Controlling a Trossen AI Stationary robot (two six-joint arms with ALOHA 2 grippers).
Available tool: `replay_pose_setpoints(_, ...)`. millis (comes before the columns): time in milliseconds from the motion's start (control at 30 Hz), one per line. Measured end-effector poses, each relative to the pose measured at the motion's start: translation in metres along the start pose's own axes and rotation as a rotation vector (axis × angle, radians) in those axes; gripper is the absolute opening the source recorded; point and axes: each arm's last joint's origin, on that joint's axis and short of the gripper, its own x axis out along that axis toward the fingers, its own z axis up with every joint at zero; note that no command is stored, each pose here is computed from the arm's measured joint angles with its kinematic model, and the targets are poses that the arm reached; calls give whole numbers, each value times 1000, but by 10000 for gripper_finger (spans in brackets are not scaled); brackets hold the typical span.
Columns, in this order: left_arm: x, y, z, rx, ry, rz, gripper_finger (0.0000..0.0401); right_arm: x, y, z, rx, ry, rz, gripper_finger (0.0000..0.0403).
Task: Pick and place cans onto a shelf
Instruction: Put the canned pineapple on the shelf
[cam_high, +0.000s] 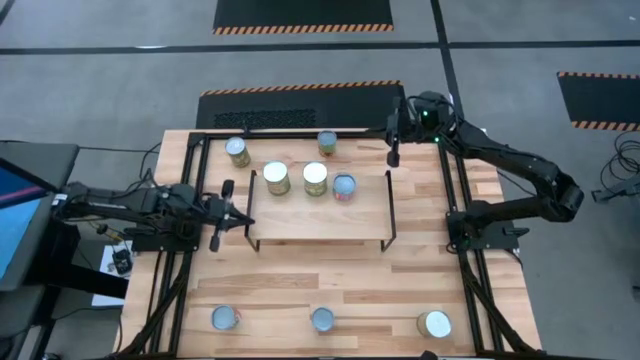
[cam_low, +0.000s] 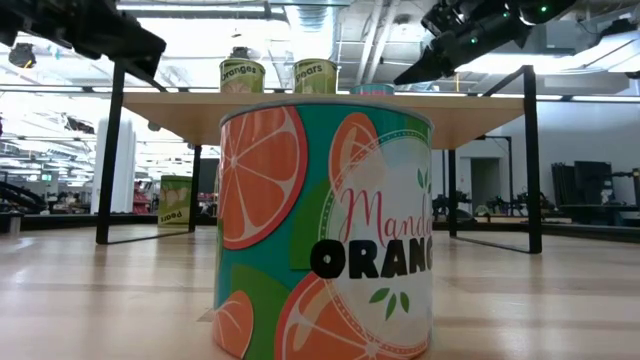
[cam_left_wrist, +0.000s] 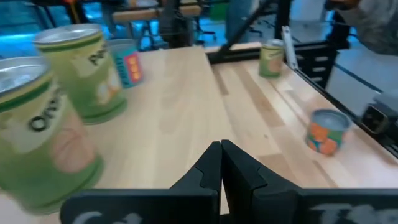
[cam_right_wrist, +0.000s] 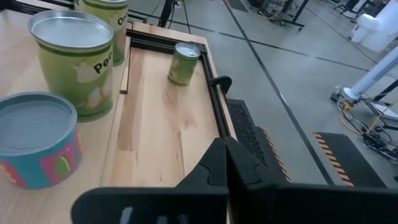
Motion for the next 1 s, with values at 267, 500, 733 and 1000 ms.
replay_pose_setpoints(267, 0, -6, 10, 18, -26, -38, 0, 0, 0, 0, 8, 0, 1, 5)
replay_pose_setpoints(500, 4, -11, 8, 17, -1, -83, 0, 0, 1, 0, 18, -1, 4, 5)
replay_pose_setpoints(733, 19, -20, 2, -19, 78, -166, 0, 0, 1, 0, 26, 0, 5, 6)
replay_pose_setpoints(1000, 24, -36, 12, -62, 140, -253, 0, 2, 6, 3, 28, -6, 26, 6)
